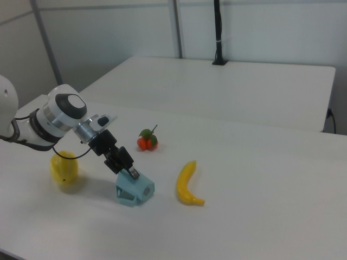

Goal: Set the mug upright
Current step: 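Close the gripper on the mug's rim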

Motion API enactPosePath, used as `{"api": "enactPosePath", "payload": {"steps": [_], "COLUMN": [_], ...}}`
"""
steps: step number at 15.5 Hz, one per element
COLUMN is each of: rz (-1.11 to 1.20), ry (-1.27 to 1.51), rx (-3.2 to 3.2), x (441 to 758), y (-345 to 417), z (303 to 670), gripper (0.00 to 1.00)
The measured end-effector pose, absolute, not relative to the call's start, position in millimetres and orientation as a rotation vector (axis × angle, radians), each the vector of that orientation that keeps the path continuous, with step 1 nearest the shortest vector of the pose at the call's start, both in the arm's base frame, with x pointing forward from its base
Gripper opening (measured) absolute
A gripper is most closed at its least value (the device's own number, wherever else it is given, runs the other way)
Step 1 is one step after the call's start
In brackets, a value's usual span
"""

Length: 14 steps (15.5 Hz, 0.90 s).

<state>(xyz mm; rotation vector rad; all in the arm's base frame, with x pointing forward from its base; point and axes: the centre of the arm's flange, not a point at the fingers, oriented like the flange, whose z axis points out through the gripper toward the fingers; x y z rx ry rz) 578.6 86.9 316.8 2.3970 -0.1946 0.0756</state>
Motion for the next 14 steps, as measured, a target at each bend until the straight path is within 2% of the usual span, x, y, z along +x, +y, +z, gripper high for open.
{"api": "enactPosePath", "payload": {"steps": [2,3,9,11,14], "rz": [0.079,0.079,0.091,0.052,-0.013], "ry": [-0.182,-0.183,-0.205,-0.220,-0.212], "rx": [2.378,2.372,2.385,2.448,2.581], "x": [577.9,577.6,581.1,585.3,594.3], "y": [85.5,84.6,81.0,75.3,65.5], "z": [317.7,319.7,331.0,343.2,368.6], "gripper": [0.37,0.33,0.19,0.09,0.08]}}
